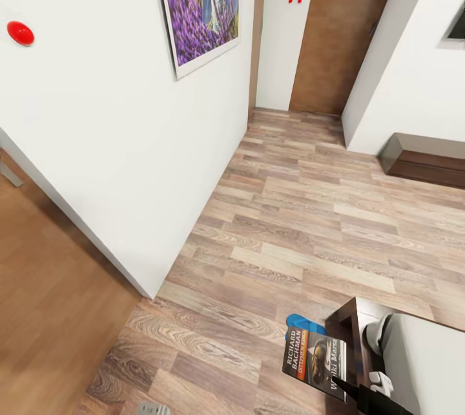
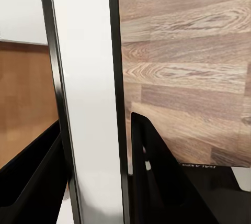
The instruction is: In the bedroom, move the book from the bed onto either nightstand, and place the two sandals side by side next to the bed.
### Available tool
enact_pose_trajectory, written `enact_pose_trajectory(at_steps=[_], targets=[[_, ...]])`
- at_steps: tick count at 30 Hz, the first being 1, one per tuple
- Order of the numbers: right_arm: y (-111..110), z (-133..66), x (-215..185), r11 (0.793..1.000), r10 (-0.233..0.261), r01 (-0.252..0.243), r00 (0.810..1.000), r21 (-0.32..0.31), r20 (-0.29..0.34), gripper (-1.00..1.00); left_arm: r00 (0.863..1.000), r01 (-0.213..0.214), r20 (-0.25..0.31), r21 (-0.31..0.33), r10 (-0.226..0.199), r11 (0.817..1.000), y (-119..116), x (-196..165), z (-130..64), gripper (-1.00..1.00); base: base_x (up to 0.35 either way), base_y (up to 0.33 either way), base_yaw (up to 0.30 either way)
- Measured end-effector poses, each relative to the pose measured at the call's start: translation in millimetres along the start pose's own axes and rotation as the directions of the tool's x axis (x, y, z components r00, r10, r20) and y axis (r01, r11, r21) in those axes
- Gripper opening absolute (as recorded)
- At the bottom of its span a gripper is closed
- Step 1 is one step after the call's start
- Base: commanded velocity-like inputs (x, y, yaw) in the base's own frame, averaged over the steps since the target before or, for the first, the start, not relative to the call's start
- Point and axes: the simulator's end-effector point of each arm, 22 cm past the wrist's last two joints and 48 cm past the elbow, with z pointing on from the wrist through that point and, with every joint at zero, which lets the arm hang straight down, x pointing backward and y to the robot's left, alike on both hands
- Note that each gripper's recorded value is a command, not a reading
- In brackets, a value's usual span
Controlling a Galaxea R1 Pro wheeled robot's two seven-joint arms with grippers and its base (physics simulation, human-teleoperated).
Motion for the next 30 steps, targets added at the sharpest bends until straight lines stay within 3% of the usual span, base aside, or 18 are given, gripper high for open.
enact_pose_trajectory(at_steps=[30], targets=[[14.0, -2.8, -15.9, 0.999, -0.029, 0.029, 0.999, -0.023, 0.033, -1.00, 0.999, -0.021, 0.042, 0.003, 0.021, 1.000, -4.4, -20.1, -5.5, 1.00, 0.000, 0.000, 0.000]])
